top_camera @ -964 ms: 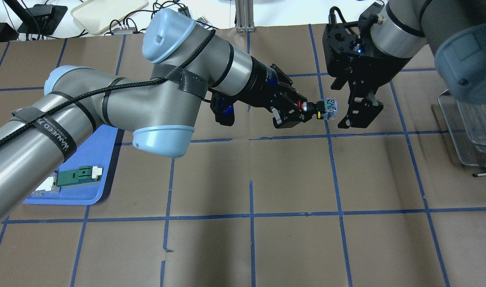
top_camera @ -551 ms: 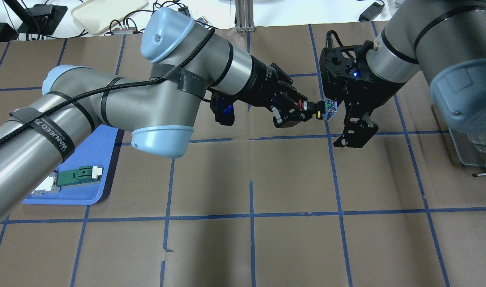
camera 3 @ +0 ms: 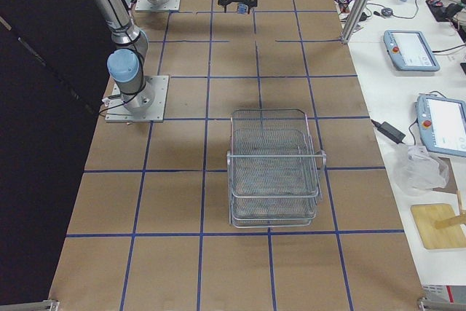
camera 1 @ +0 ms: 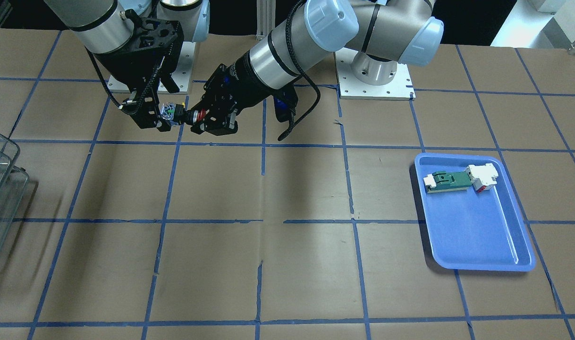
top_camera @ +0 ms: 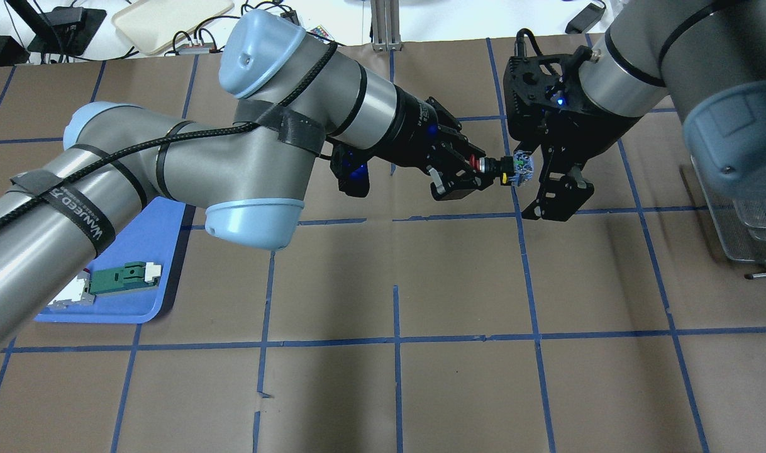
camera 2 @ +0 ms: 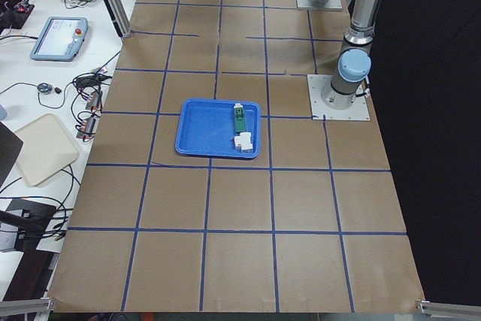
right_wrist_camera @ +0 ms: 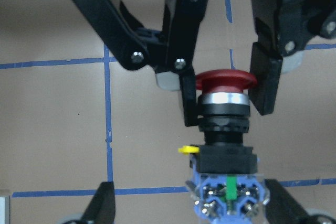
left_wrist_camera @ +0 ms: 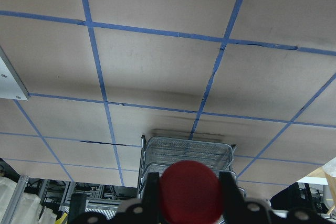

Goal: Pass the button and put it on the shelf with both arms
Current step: 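Close the right gripper on the button's cap beside the left gripper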

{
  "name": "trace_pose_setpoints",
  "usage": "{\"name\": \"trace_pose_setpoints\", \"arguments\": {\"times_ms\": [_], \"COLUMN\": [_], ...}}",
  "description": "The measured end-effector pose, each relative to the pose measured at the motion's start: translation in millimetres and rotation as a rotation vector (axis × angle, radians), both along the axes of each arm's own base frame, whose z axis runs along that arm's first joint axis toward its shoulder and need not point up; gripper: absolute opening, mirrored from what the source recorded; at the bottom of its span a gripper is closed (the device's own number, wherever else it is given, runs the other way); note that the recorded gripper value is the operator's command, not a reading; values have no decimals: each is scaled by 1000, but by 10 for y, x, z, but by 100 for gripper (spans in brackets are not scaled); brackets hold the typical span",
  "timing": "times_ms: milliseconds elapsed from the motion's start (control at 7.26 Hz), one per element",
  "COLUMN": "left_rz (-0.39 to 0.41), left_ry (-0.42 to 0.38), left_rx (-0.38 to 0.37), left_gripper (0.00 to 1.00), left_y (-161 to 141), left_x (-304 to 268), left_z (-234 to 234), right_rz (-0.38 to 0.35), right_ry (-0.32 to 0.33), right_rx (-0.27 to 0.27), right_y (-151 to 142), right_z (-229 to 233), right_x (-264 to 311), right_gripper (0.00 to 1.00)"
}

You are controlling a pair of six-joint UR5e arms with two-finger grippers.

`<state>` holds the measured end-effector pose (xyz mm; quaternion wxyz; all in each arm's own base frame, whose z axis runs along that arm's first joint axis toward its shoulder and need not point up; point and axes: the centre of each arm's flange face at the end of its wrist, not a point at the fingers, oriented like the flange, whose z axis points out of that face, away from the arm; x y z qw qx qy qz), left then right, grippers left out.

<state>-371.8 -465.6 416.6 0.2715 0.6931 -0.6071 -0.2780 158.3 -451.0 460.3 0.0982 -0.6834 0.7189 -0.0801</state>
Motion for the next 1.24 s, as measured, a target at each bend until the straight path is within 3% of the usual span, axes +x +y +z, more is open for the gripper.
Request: {"name": "trace_pose_setpoints", "arguments": {"times_ms": [275, 413, 551, 826, 964, 1239], "left_rz": [0, 0, 0, 0, 0, 0], "left_ry": [3, 4, 4, 5, 5, 6], "left_rx": [-8, -10, -11, -14, -14, -15], "left_gripper": [0, 0, 0, 0, 0, 0], "left_y": [6, 9, 11, 17, 18, 20], "left_x": [2, 3, 4, 6, 6, 7], "left_z": [26, 34, 40, 52, 54, 62], "right_rz": [-6, -14, -23, -23, -20, -16], "right_ry": [-13, -24, -26, -22, -20, -19], "right_rx": [-1, -4, -9, -20, -26, -43], "right_y": [-6, -14, -23, -30, -38, -59], "right_z": [10, 23, 42, 82, 102, 184], "right_x": [26, 61, 85, 101, 101, 104], "right_gripper": [100, 93, 61, 19, 3, 0]}}
